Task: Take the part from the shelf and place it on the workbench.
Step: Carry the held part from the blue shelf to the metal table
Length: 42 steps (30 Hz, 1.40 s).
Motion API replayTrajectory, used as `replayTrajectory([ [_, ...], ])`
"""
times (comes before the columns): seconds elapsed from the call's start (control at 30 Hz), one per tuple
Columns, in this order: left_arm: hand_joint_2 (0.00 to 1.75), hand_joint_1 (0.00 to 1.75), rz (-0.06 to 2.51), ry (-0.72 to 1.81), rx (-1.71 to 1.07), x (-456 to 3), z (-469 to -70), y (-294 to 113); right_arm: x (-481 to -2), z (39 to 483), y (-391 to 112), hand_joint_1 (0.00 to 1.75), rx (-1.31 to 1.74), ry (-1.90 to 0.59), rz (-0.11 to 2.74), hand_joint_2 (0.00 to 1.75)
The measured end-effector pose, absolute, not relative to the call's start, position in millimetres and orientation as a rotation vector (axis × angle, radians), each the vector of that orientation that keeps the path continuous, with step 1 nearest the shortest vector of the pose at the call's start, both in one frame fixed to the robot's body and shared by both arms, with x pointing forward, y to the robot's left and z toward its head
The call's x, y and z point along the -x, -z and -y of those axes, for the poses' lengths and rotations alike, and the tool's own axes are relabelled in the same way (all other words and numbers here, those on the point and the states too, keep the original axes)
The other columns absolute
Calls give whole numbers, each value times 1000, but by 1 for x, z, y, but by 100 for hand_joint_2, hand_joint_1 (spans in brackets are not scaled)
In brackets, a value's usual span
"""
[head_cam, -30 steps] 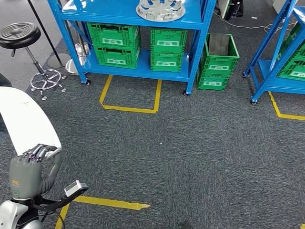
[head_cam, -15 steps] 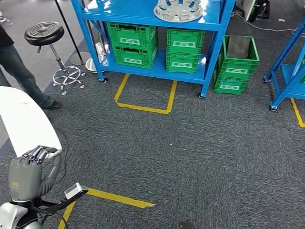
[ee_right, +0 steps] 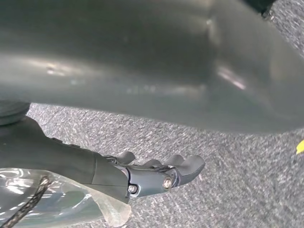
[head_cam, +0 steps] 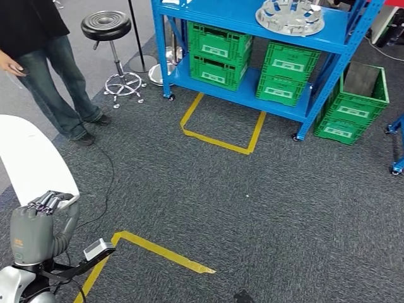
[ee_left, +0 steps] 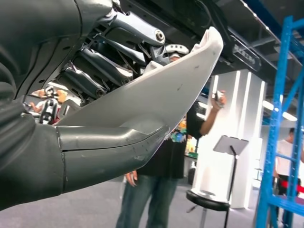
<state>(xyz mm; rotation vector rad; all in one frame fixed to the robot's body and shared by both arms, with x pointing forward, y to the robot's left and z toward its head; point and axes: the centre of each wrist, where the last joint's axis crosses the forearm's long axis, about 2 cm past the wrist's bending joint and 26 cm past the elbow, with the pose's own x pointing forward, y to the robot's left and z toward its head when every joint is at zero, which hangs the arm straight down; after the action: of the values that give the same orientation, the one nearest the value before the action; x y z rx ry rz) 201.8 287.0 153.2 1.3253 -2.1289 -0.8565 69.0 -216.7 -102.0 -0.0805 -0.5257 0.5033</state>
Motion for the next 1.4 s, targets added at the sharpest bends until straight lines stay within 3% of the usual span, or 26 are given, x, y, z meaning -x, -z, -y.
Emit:
replayTrajectory([
  [1.4, 175, 175, 2126, 840, -1331, -202, -289, -154, -69, 214, 102, 0, 76, -514, 533, 0],
])
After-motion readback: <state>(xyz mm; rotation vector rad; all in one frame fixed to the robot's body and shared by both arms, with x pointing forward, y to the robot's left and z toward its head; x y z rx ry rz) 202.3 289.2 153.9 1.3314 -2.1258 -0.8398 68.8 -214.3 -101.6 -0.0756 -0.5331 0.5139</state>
